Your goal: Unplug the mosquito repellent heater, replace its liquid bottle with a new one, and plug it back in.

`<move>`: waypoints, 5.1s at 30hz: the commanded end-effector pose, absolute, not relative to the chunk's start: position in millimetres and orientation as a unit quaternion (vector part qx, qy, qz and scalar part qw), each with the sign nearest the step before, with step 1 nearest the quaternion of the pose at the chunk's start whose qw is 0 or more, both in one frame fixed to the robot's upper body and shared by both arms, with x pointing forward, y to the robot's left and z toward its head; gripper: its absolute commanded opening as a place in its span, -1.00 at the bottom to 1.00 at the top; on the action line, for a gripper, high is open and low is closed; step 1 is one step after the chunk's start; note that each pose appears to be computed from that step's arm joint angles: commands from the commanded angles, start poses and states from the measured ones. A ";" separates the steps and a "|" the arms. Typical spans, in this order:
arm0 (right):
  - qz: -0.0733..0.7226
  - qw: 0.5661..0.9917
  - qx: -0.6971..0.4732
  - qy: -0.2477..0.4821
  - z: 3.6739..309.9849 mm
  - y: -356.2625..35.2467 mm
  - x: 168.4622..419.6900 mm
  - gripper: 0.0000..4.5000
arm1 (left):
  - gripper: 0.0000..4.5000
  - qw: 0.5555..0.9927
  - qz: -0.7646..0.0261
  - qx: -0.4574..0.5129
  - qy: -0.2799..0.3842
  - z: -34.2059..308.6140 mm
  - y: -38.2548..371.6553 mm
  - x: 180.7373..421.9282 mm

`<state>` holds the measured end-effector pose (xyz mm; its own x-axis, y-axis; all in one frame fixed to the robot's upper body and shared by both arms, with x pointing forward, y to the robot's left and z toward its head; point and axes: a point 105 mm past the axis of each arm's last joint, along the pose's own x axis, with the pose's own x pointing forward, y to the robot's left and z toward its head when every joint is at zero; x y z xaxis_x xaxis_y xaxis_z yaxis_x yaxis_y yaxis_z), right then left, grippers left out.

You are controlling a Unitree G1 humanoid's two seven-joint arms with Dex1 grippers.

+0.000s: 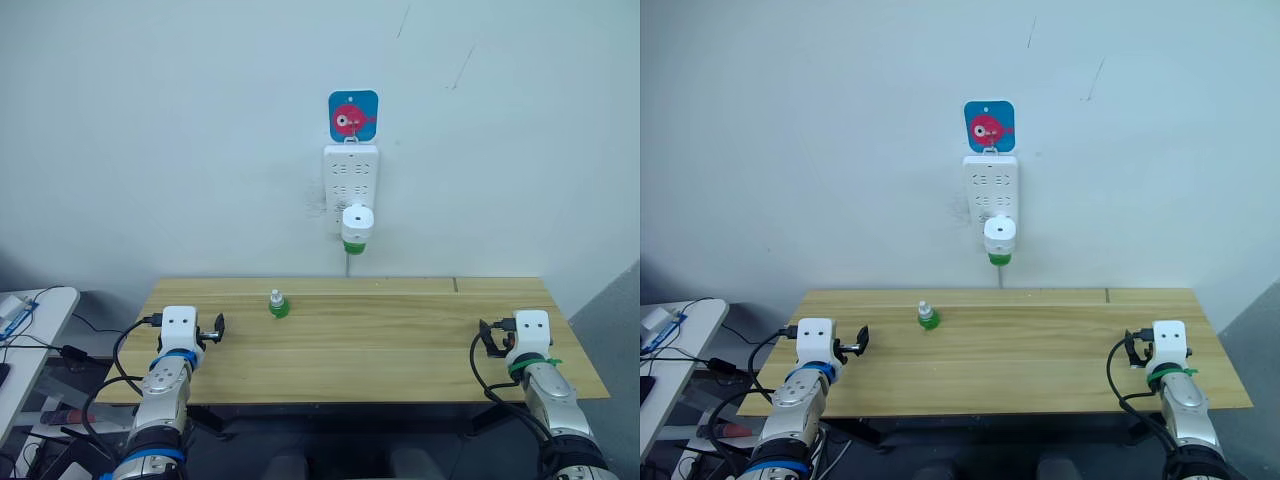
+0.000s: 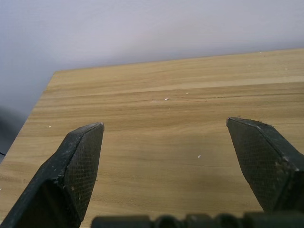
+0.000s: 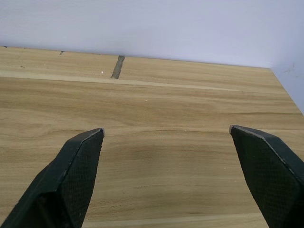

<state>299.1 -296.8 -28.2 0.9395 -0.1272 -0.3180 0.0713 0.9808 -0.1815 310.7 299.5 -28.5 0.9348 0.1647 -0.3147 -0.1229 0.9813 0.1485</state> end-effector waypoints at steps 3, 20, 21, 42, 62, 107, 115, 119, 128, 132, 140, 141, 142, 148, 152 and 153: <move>-0.055 0.985 -0.087 0.141 -15.0 -298.5 308.3 0.97 | 1.00 0.984 0.084 0.058 0.144 -15.5 305.2 313.4; -0.039 0.985 -0.092 0.137 -10.8 -291.9 314.9 0.97 | 1.00 0.986 0.077 0.060 0.138 -9.8 307.5 303.8; -0.038 0.986 -0.092 0.137 -10.6 -291.3 314.8 0.97 | 1.00 0.986 0.076 0.060 0.136 -8.4 307.7 302.2; 0.324 0.942 -0.056 -0.061 207.3 -145.2 322.2 0.97 | 1.00 0.953 -0.289 0.075 -0.056 192.5 183.4 329.4; 0.437 0.892 -0.091 -0.075 264.3 -83.2 295.2 1.00 | 0.33 0.914 -0.388 0.065 -0.099 233.2 118.6 394.7; 0.215 0.967 -0.051 -0.129 247.6 -81.8 325.1 1.00 | -0.40 0.829 -0.544 0.091 -0.098 251.0 72.1 397.1; 0.231 0.961 -0.044 -0.149 255.3 -72.6 332.9 0.92 | -0.40 0.833 -0.537 0.091 -0.098 246.3 70.4 398.7; 0.253 0.954 -0.050 -0.155 255.8 -68.7 329.3 0.44 | -0.40 0.834 -0.535 0.091 -0.097 245.8 72.0 398.5; 0.253 0.950 -0.068 -0.173 257.2 -80.7 314.6 0.31 | -0.40 0.853 -0.506 0.087 -0.090 244.3 82.2 406.6; 0.263 0.949 -0.068 -0.162 250.5 -87.4 300.1 0.31 | -0.40 0.861 -0.492 0.094 -0.088 243.1 91.5 409.1; 0.264 0.952 -0.045 -0.147 244.7 -92.5 292.2 0.31 | -0.24 0.881 -0.452 0.097 -0.096 239.7 107.9 413.7; 0.258 0.954 -0.036 -0.150 246.8 -94.0 295.2 0.31 | -0.07 0.888 -0.441 0.089 -0.090 233.0 116.9 413.6; 0.251 0.956 -0.025 -0.151 248.4 -95.8 297.8 0.31 | 0.05 0.896 -0.427 0.087 -0.086 225.6 126.6 413.2; 0.232 0.963 0.008 -0.135 243.5 -107.6 303.1 0.31 | 0.87 0.915 -0.388 0.089 -0.070 201.3 155.6 390.2; 0.219 0.968 0.035 -0.113 236.4 -120.2 309.7 0.31 | 0.99 0.921 -0.371 0.099 -0.068 183.5 157.0 360.7; 0.216 0.970 0.042 -0.107 235.0 -123.5 311.7 0.31 | 0.99 0.918 -0.375 0.104 -0.070 180.6 153.4 351.6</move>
